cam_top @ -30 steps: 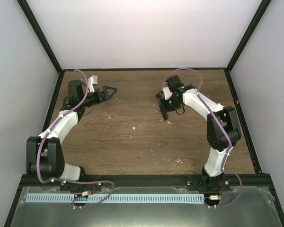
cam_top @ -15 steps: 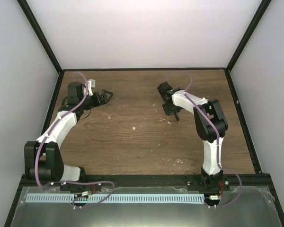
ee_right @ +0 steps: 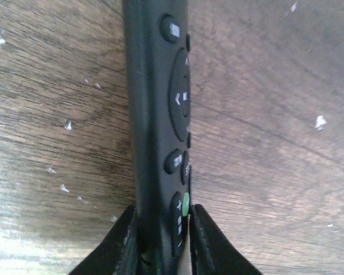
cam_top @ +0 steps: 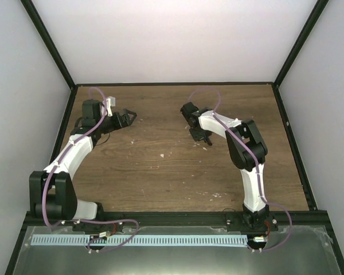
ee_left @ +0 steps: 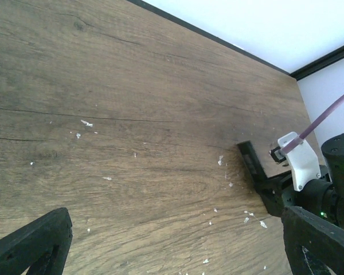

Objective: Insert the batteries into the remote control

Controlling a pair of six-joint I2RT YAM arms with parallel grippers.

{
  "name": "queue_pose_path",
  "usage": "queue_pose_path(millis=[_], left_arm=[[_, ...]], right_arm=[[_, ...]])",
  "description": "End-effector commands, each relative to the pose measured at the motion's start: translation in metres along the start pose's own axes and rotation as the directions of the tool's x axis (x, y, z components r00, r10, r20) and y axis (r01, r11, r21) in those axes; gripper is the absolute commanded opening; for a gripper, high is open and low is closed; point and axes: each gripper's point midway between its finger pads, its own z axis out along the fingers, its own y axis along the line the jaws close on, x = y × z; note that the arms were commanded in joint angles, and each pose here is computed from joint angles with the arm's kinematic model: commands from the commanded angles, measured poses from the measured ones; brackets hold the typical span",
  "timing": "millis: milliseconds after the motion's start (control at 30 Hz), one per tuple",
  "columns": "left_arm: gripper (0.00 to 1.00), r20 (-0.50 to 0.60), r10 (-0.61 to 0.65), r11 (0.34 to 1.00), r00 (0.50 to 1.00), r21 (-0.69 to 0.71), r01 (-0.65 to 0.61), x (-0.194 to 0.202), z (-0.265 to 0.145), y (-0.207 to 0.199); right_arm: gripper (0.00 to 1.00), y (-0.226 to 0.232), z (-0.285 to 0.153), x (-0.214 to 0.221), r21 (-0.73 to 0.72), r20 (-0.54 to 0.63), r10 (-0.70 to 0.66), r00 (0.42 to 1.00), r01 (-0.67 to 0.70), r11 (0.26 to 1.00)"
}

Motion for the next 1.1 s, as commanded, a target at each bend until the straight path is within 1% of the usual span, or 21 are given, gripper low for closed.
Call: queue_pose_path(millis=[0,100,133,300,400,500,567,600,667,767,833,933,1000,1067], left_arm=[[1.0,-0.009,0.01,1.0,1.0,0.004,-0.01,0.001,0.002,-0.001],[1.0,-0.005,0.013,1.0,1.0,0.007,-0.013,-0.001,0.001,-0.002],[1.0,-0.003,0.013,1.0,1.0,0.004,-0.013,-0.001,0.001,-0.001],[1.0,0.011,0.017,1.0,1.0,-0.007,-0.017,-0.004,-0.003,-0.002],[1.0,0.02,0.016,1.0,1.0,-0.017,-0.015,-0.006,-0.004,0.0],[1.0,0.031,0.015,1.0,0.999,-0.023,-0.014,-0.01,-0.006,0.0],[1.0,0.046,0.019,1.0,0.999,-0.021,-0.018,-0.015,-0.008,-0.002],[1.0,0.061,0.026,1.0,0.998,-0.018,-0.025,-0.021,-0.01,-0.005],[1.0,0.094,0.047,0.999,0.994,-0.02,-0.045,-0.033,-0.016,-0.011],[1.0,0.152,0.093,0.995,0.984,-0.034,-0.089,-0.057,-0.028,-0.024],[1.0,0.196,0.125,0.992,0.973,-0.058,-0.115,-0.074,-0.039,-0.032],[1.0,0.252,0.158,0.985,0.955,-0.11,-0.134,-0.096,-0.054,-0.037],[1.0,0.263,0.171,0.981,0.95,-0.134,-0.14,-0.104,-0.06,-0.04],[1.0,0.273,0.174,0.979,0.946,-0.149,-0.137,-0.112,-0.065,-0.042]], right_arm=[[0.2,0.019,0.006,-0.001,-0.043,-0.009,-0.032,0.999,0.032,0.999],[0.27,0.03,0.0,-0.005,-0.086,0.014,-0.046,0.999,0.047,0.995],[0.32,0.034,-0.003,-0.007,-0.101,0.023,-0.053,0.998,0.055,0.993],[0.51,0.05,-0.027,-0.019,-0.177,0.089,-0.056,0.994,0.071,0.982],[0.66,0.052,-0.05,-0.03,-0.236,0.145,-0.022,0.989,0.056,0.97],[0.84,0.044,-0.075,-0.043,-0.266,0.219,0.031,0.975,0.029,0.963],[0.97,0.038,-0.094,-0.053,-0.305,0.274,0.08,0.959,0.008,0.952],[1.0,0.035,-0.104,-0.059,-0.334,0.3,0.107,0.948,-0.001,0.943],[1.0,0.024,-0.125,-0.071,-0.4,0.345,0.181,0.921,-0.031,0.916],[1.0,-0.01,-0.149,-0.089,-0.466,0.393,0.31,0.866,-0.103,0.879],[1.0,-0.033,-0.167,-0.101,-0.468,0.451,0.355,0.819,-0.122,0.875],[1.0,-0.073,-0.195,-0.115,-0.417,0.559,0.396,0.729,-0.166,0.894],[1.0,-0.098,-0.216,-0.122,-0.411,0.618,0.416,0.667,-0.178,0.894],[1.0,-0.123,-0.228,-0.126,-0.416,0.644,0.442,0.624,-0.2,0.887]])
